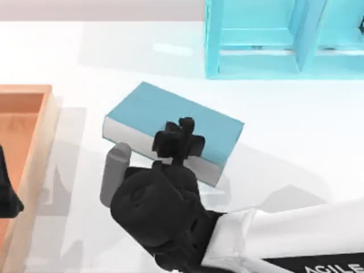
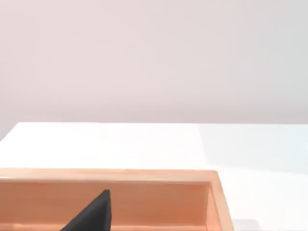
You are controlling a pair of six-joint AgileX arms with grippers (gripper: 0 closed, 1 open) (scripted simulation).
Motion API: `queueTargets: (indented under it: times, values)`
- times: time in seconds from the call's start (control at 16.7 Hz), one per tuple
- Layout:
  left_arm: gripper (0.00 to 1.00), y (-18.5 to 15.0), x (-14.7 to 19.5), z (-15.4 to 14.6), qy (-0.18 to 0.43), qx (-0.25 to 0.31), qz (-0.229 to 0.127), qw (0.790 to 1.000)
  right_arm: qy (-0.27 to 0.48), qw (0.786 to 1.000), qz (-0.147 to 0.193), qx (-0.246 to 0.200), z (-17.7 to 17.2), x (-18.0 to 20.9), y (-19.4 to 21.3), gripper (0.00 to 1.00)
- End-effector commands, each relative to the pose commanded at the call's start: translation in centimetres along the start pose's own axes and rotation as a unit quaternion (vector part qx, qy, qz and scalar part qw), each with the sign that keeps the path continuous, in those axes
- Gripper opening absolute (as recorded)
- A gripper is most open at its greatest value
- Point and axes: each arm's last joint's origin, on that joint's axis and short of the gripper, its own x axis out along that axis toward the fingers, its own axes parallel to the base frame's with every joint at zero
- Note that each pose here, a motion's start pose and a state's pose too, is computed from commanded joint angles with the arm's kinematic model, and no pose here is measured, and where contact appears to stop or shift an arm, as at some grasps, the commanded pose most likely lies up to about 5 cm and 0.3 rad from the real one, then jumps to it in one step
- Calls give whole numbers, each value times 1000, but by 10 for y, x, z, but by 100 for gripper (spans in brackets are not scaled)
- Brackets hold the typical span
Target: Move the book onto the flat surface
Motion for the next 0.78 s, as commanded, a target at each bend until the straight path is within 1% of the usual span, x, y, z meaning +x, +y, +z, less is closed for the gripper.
queueTargets:
  times: [0.12, 0.24, 0.3, 0.78]
  values:
    - [100, 0, 0, 0, 0, 0, 0, 1000, -8, 998, 5, -69, 5, -13, 18, 0]
    - [100, 0, 0, 0, 0, 0, 0, 1000, -13, 994, 7, -107, 7, -21, 28, 0]
    - [100, 0, 0, 0, 0, 0, 0, 1000, -14, 993, 8, -113, 7, -22, 30, 0]
    - [100, 0, 0, 0, 0, 0, 0, 1000, -14, 994, 8, -112, 7, -25, 30, 0]
